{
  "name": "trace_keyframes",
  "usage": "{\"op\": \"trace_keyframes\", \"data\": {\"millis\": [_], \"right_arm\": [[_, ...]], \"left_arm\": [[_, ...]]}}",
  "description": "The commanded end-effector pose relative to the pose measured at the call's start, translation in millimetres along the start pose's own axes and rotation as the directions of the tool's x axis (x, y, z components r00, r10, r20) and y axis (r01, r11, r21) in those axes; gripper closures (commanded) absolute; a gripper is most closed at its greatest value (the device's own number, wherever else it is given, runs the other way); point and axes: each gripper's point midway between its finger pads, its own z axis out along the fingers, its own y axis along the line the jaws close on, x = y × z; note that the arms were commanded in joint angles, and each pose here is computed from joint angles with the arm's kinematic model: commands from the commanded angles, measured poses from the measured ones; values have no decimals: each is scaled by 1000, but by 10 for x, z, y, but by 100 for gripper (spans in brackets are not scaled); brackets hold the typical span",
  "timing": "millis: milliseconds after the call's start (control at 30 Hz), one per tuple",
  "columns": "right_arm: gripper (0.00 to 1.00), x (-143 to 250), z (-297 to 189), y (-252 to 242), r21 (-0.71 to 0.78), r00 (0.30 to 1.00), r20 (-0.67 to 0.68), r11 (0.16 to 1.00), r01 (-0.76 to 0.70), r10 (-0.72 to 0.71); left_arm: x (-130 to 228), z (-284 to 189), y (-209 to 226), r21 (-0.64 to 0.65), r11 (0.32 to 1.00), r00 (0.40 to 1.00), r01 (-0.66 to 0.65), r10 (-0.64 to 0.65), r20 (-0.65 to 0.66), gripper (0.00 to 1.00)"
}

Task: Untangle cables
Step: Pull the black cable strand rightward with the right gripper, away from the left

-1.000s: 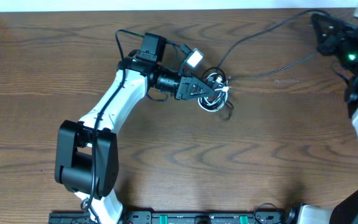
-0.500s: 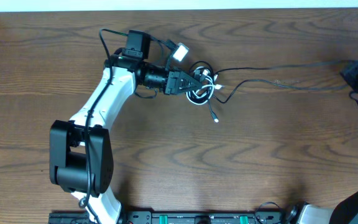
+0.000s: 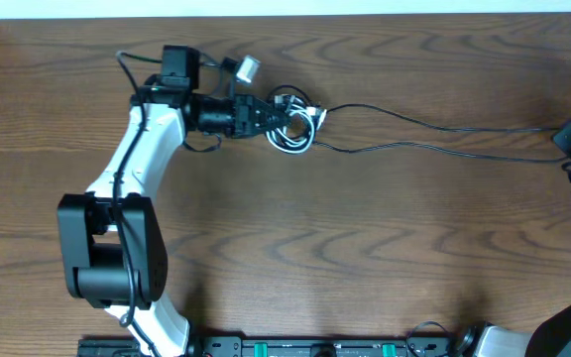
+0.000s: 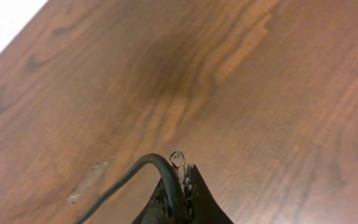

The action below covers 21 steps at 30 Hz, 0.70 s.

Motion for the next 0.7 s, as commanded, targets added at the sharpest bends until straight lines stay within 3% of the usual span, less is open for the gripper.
{"op": "trace_keyframes", "data": {"millis": [0, 167, 400, 567, 667], "right_arm": [[99, -70, -26, -208, 111, 999, 30, 994, 17, -20], [99, 3, -30, -236, 123, 1000, 0, 992, 22, -22], [99, 242, -69, 352, -214, 991, -128, 977, 16, -44], [99, 435, -146, 614, -331, 976, -190, 943, 35, -103], [99, 548, -184, 723, -362, 967, -219, 931, 43, -130]], "left_arm": [[-104, -226, 70, -27, 985, 984, 171, -169, 63, 93], [-181, -411, 150, -26, 969, 964, 246, -242, 114, 94], [-343, -472, -149, 127, 988, 988, 82, -98, 118, 93], [-387, -440, 125, -30, 993, 981, 113, -107, 161, 93], [-362, -415, 373, -157, 959, 959, 237, -204, 197, 93]]}}
